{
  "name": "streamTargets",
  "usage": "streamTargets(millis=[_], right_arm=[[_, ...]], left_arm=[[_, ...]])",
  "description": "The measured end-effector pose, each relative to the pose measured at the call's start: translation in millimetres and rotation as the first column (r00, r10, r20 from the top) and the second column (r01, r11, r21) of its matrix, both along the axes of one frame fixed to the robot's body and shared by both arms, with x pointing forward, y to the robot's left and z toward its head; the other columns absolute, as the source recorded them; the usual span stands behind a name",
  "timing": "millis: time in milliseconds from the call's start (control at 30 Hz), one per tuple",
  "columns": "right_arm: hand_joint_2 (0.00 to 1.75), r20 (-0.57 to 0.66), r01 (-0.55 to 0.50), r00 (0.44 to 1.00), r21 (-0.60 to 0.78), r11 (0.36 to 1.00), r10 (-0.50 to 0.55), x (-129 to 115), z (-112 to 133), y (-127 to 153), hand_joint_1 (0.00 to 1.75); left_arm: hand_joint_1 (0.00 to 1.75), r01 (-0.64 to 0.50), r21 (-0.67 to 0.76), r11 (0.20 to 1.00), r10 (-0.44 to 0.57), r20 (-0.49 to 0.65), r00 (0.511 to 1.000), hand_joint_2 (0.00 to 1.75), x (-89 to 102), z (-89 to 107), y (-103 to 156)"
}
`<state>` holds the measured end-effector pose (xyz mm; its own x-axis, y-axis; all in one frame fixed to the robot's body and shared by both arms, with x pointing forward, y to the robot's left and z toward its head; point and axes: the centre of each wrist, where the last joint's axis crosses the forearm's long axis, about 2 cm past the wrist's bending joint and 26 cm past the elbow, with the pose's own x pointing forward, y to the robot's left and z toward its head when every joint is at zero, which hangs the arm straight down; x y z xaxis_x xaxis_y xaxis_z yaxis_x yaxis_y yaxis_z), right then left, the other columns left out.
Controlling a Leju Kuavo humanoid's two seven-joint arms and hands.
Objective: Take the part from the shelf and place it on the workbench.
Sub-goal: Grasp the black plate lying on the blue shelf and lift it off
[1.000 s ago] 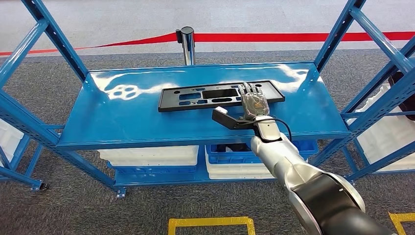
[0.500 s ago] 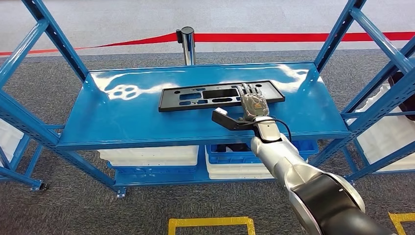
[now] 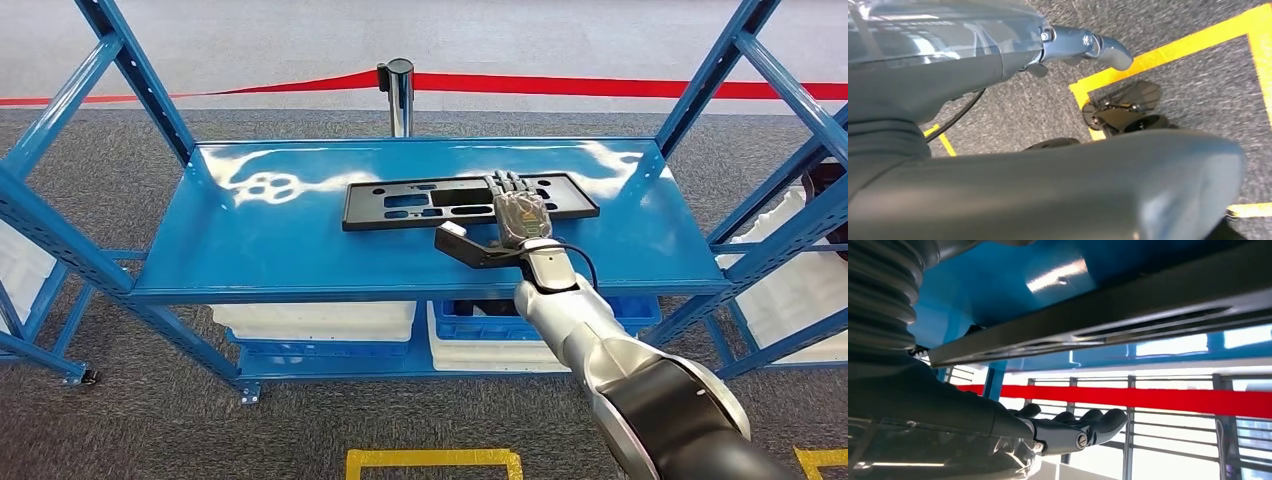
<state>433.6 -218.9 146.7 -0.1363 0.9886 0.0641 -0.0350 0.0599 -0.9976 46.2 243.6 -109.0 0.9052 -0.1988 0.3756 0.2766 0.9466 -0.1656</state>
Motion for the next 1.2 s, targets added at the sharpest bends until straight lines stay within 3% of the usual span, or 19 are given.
streamTargets(millis=[600, 633, 767, 833, 1200], right_arm=[[1.75, -0.002, 0.008, 1.0, -0.004, 1.0, -0.008, -2.1, -4.7, -4.9, 0.02], [1.75, -0.002, 0.008, 1.0, -0.004, 1.0, -0.008, -2.1, -4.7, -4.9, 0.12], [1.75, -0.002, 0.009, 1.0, -0.004, 1.0, -0.009, -2.3, -5.0, -5.2, 1.65], [1.75, -0.002, 0.009, 1.0, -0.004, 1.0, -0.009, -2.5, -5.4, -5.4, 1.75], [1.75, 0.009, 0.007, 1.0, -0.001, 1.0, -0.007, -1.7, -4.0, -6.1, 1.75]], left_arm=[[0.0, 0.007, 0.004, 1.0, -0.007, -0.016, 1.0, 0.0, 1.9, 0.3, -0.2], [0.0, 0.007, 0.005, 1.0, -0.007, -0.016, 1.0, 0.0, 2.0, 0.3, -0.2], [0.0, 0.007, 0.004, 1.0, -0.007, -0.016, 1.0, 0.0, 1.9, 0.3, -0.7], [0.0, 0.007, 0.003, 1.0, -0.007, -0.017, 1.0, 0.0, 1.4, 0.3, -1.1], [0.0, 0.006, 0.003, 1.0, -0.006, -0.017, 1.0, 0.0, 1.8, 0.4, -1.9]])
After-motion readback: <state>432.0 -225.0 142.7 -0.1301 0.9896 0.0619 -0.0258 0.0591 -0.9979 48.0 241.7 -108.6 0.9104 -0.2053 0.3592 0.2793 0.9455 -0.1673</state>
